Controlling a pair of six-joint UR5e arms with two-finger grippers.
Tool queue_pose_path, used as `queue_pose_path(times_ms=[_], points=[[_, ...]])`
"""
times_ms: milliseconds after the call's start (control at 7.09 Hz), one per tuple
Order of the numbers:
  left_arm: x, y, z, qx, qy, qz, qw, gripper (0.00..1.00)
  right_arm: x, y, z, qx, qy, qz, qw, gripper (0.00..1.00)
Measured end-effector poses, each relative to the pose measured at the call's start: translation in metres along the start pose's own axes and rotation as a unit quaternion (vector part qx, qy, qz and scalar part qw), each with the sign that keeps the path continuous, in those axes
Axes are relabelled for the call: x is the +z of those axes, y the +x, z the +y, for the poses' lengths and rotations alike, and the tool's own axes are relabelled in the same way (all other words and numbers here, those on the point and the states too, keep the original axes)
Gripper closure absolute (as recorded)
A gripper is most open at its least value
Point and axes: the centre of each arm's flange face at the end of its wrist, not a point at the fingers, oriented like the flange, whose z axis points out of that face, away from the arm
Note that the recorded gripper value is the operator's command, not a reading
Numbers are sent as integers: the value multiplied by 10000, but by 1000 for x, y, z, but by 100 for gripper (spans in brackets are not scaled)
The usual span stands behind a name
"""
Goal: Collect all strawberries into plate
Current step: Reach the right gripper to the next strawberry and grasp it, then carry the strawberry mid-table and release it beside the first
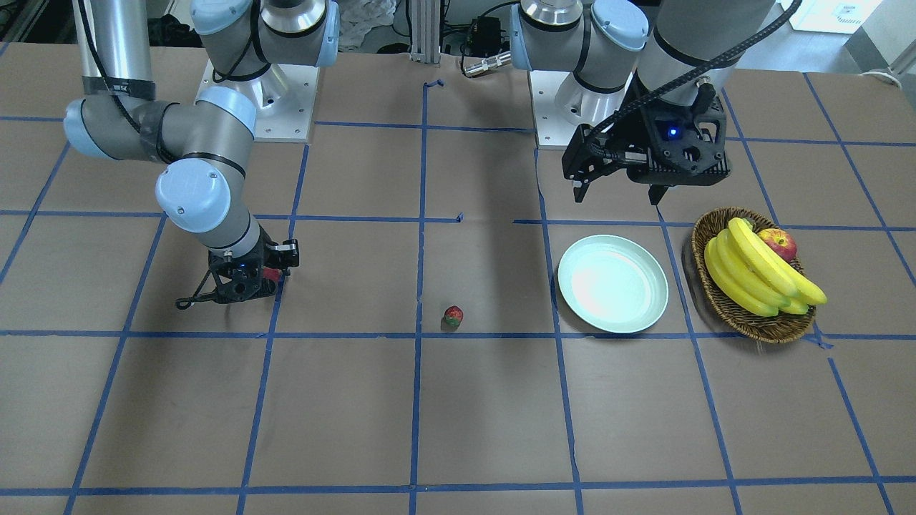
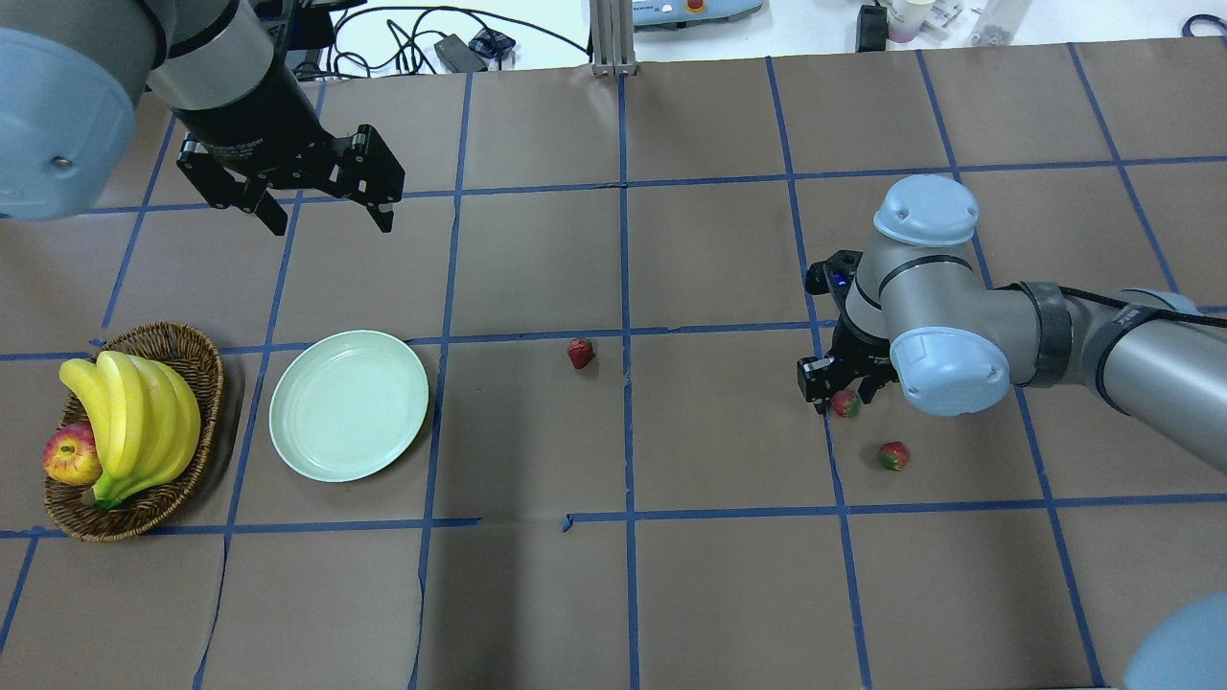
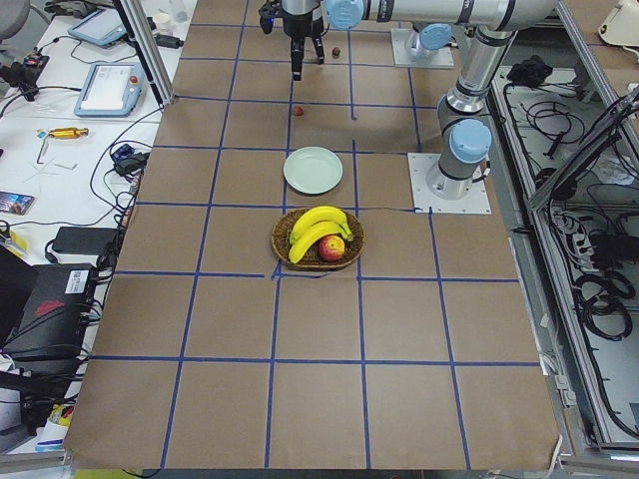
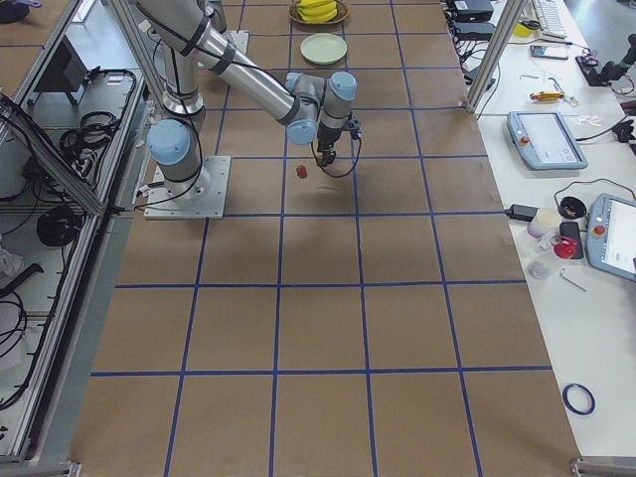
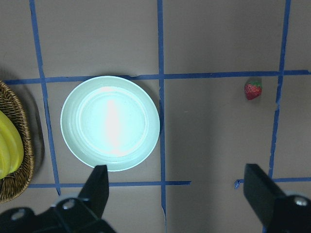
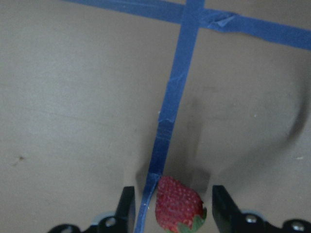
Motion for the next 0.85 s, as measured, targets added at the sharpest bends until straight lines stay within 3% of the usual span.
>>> queue_pose_path(times_ms=[423,847], points=[[0,0,0,0,4,0,10000,0,-10,-1,-5,79,128,-20,9999,86],[-1,0,-1,0,9,0,10000,0,-59,-81,-34,371,715,-288,9963,85]])
